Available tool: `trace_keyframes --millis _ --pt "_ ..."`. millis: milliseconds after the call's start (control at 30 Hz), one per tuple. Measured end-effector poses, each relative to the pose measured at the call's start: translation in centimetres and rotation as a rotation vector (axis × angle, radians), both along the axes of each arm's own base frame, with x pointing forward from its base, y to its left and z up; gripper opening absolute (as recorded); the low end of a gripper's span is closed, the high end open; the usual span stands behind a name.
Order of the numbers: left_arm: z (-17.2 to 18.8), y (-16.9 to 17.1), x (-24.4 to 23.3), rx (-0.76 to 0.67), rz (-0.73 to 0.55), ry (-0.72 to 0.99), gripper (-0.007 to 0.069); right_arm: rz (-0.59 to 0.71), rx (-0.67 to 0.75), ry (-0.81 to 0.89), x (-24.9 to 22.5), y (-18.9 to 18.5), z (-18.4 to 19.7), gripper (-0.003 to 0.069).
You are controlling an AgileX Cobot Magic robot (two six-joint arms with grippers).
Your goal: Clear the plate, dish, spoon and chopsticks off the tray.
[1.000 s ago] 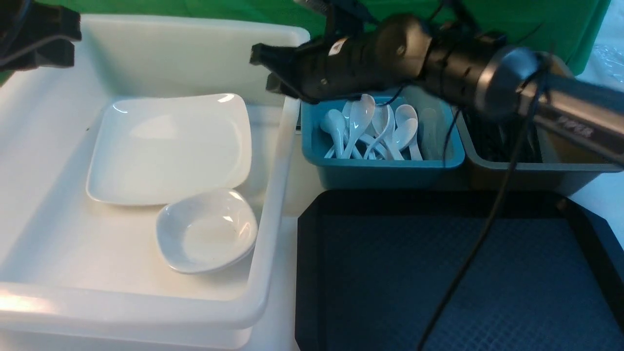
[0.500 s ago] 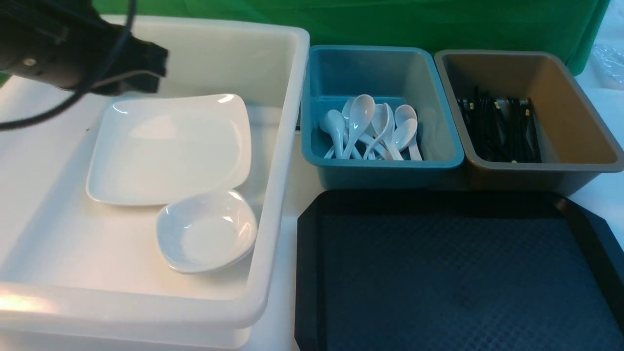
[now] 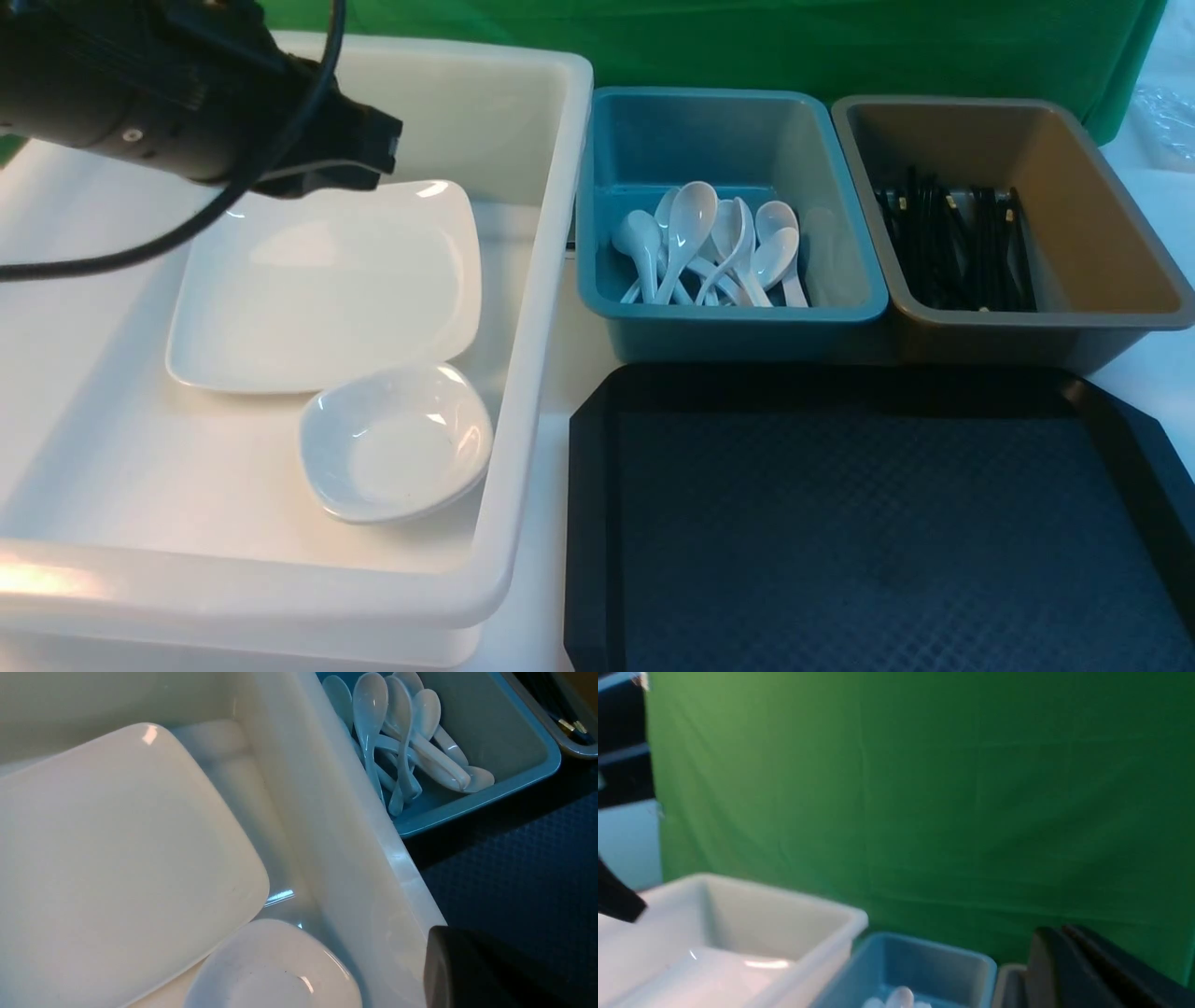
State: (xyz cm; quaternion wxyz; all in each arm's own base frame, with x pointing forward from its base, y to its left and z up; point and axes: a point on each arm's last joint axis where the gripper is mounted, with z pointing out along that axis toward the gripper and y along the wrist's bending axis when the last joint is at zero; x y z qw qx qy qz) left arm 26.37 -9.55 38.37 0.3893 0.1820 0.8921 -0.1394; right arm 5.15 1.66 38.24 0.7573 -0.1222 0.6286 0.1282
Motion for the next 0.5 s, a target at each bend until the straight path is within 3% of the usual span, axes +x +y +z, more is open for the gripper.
trace_keyframes --millis 167,500 --pt "-0.1 -0.1 -0.2 -0.001 -0.023 0.023 0.0003 0.013 0.037 -0.085 -2.1 -0.8 -2.2 0.0024" --pt "1.0 0.7 -3.5 -0.035 -0.027 -0.041 0.0003 0.019 0.064 -0.152 -3.3 -1.3 -2.2 0.0039"
